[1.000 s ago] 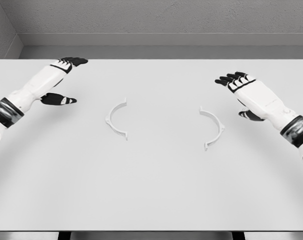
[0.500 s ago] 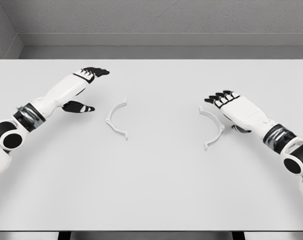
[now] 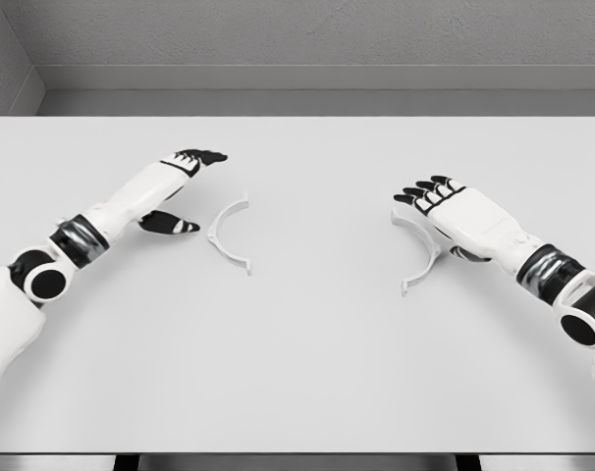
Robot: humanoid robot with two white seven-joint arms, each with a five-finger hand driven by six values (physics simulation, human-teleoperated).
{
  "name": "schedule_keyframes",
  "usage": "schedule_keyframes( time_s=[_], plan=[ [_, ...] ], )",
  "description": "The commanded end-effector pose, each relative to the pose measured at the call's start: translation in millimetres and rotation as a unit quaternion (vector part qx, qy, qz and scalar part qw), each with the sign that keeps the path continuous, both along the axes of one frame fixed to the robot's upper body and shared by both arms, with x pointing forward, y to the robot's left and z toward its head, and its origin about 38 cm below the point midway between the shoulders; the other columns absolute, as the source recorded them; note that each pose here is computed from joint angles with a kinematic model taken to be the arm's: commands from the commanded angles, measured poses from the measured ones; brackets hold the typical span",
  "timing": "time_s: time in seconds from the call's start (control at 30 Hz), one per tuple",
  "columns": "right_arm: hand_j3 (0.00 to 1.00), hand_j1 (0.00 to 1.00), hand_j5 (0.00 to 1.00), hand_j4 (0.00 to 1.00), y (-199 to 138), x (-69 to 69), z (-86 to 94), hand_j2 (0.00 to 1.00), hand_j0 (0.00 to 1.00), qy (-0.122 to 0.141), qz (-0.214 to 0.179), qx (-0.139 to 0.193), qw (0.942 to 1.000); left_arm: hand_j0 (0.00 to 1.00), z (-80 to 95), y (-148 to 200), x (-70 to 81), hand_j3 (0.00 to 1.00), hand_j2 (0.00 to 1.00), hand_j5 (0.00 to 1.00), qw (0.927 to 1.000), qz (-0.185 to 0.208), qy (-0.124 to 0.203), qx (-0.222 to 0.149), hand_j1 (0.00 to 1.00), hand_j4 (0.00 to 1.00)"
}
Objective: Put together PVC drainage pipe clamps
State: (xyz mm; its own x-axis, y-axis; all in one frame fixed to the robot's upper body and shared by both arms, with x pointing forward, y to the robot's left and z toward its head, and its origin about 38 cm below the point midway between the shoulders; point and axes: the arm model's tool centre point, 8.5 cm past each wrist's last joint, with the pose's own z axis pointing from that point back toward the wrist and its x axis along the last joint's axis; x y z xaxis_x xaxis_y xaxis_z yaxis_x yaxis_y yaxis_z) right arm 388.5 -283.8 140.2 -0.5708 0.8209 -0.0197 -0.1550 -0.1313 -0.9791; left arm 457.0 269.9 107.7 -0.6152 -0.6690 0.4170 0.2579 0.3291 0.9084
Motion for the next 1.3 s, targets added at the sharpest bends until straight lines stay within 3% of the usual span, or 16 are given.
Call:
schedule_keyframes(
  time_s=[0.0, 0.63, 0.9, 1.1, 1.27],
  plan=[
    [1.00, 1.00, 1.00, 1.00, 0.5, -0.4, 1.3, 1.00, 1.00, -0.001, 0.002, 0.000, 1.0000, 1.00, -1.3, -4.8, 0.1, 1.00, 1.00, 1.00, 1.0000, -0.002, 0.001, -0.006, 1.00, 1.00],
    [1.00, 1.00, 1.00, 1.00, 5.1, -0.5, -4.9, 1.00, 1.00, 0.010, 0.002, -0.002, 0.9999, 1.00, -10.7, -39.1, -1.3, 1.00, 1.00, 1.00, 0.9996, -0.026, 0.005, -0.014, 1.00, 1.00],
    [1.00, 1.00, 1.00, 1.00, 9.9, 0.8, -11.9, 1.00, 1.00, 0.020, 0.007, -0.004, 0.9998, 1.00, -7.9, -44.8, -1.5, 1.00, 1.00, 1.00, 0.9993, -0.030, 0.001, -0.021, 1.00, 1.00],
    [1.00, 1.00, 1.00, 1.00, 17.6, 2.5, -9.4, 1.00, 1.00, 0.017, 0.017, -0.005, 0.9997, 1.00, -9.2, -58.8, -3.3, 1.00, 1.00, 1.00, 0.9987, -0.039, 0.002, -0.033, 1.00, 1.00],
    [1.00, 1.00, 1.00, 1.00, 21.4, 3.1, -7.4, 1.00, 1.00, 0.014, 0.020, -0.002, 0.9997, 1.00, -4.3, -50.5, 1.1, 1.00, 1.00, 1.00, 0.9990, -0.030, -0.003, -0.031, 1.00, 1.00]
  ],
)
